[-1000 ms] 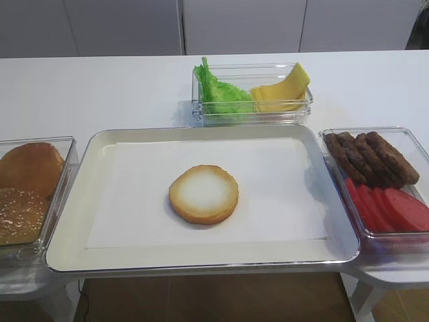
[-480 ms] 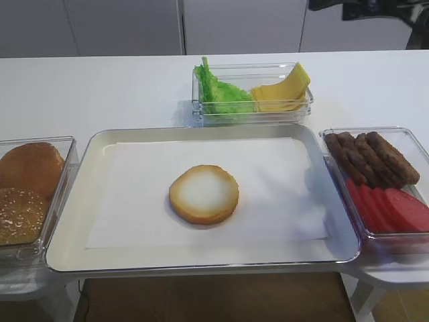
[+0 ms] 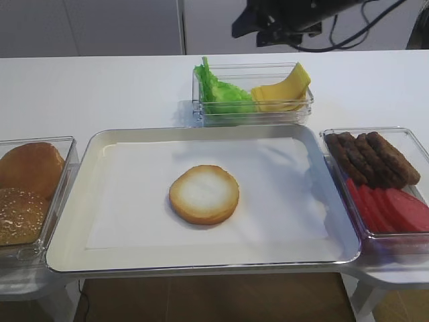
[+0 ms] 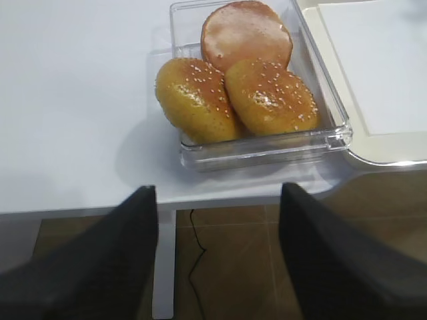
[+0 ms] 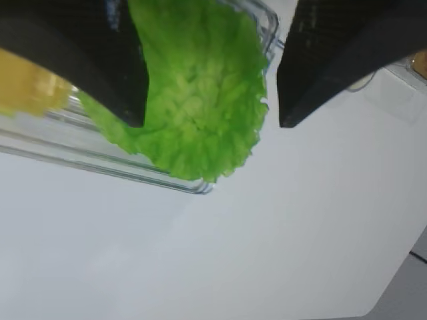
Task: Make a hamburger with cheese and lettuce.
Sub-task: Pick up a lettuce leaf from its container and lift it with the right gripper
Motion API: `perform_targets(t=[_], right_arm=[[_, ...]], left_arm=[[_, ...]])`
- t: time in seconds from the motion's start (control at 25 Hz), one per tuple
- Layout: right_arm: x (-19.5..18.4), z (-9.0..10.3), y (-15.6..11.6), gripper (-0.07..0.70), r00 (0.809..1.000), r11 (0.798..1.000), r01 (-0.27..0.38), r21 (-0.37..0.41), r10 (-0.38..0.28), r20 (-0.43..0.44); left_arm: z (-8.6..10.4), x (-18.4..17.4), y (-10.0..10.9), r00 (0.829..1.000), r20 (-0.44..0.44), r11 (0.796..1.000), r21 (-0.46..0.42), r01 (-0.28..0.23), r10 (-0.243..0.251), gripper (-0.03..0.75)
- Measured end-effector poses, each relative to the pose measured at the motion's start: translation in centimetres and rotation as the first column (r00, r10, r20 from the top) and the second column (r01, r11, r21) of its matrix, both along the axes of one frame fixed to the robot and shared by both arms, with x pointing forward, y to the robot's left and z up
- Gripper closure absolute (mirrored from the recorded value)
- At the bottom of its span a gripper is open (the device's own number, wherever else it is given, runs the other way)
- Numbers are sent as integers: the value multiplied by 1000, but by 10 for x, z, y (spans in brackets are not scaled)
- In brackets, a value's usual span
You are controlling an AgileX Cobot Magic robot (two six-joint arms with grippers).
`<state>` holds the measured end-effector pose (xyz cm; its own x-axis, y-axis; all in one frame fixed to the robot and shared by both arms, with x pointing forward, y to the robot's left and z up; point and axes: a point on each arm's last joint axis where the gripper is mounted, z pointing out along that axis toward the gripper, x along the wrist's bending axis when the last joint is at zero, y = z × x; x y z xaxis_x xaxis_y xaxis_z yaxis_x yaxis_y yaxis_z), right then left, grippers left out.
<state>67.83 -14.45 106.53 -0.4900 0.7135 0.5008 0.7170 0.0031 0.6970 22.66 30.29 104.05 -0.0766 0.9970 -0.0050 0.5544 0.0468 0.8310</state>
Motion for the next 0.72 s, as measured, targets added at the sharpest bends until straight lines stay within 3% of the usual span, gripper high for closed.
perform_targets(t=[0.32,0.6,0.72], right_arm=[[20,-20,41,152,997,997,-71,9,71,10],[23,-39,47,153,996,997,-79,3,79,-26],[23,-40,47,195,996,996,-86,3,86,-33]], left_arm=[[0,0,0,1000,0,1000,0,0,0,283],[0,0,0,1000,0,1000,0,0,0,283],[0,0,0,1000,0,1000,0,0,0,283]])
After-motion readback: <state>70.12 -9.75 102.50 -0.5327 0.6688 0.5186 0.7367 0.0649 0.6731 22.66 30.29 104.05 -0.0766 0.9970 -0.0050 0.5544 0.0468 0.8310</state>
